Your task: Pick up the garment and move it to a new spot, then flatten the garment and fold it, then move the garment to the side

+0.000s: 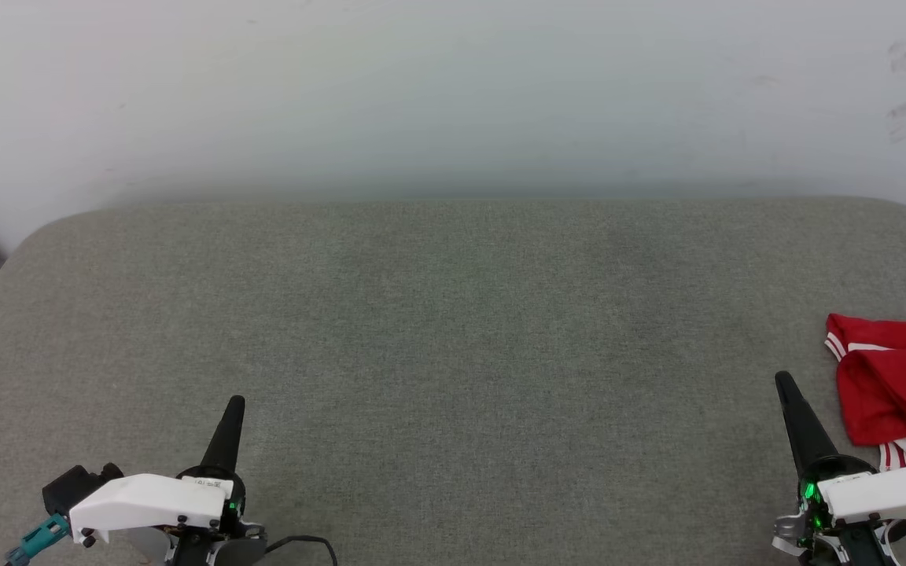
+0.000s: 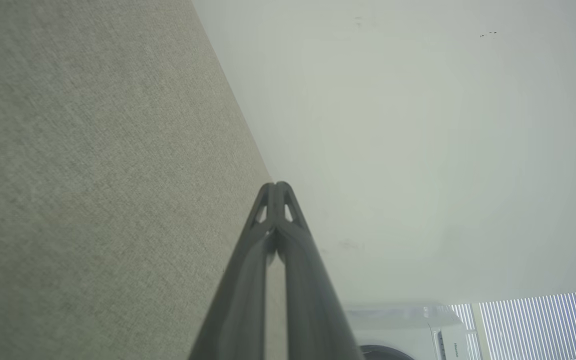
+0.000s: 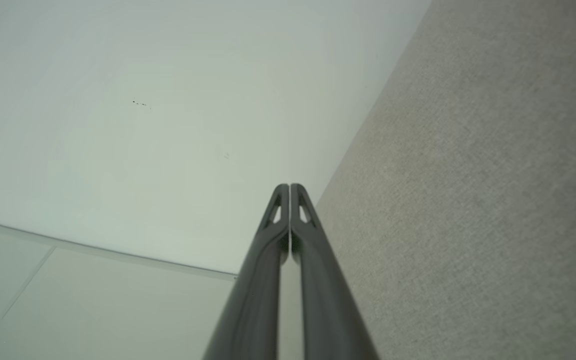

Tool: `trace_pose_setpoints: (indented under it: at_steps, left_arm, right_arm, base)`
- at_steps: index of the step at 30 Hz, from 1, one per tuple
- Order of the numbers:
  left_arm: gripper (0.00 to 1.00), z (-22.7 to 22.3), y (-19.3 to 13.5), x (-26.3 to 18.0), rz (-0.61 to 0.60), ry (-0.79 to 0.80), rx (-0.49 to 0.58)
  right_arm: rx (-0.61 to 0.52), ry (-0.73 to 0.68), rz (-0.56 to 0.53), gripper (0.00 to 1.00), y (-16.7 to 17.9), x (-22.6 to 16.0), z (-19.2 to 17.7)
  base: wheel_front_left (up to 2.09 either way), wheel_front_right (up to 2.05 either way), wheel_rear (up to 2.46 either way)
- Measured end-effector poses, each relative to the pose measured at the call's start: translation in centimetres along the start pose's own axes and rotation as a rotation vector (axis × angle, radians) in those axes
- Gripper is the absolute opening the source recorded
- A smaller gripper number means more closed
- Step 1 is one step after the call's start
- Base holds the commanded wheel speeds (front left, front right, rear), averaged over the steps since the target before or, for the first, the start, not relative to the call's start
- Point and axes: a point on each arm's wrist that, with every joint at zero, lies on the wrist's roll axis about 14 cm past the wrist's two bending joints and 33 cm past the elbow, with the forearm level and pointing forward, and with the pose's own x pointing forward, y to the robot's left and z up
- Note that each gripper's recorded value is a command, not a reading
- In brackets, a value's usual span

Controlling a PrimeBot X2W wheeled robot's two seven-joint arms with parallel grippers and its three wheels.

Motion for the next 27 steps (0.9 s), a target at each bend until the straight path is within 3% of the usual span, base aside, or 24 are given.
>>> trace_pose_setpoints:
  at_steps: [27]
  left_arm:
    - [0.0, 0.8, -0.62, 0.58, -0.049, -0.026, -0.209]
  right_arm:
    - [0.221, -0.018, -0.003, 0.0, -0.41, 1.02, 0.29]
  base:
    - [0.0, 0.0, 0.0]
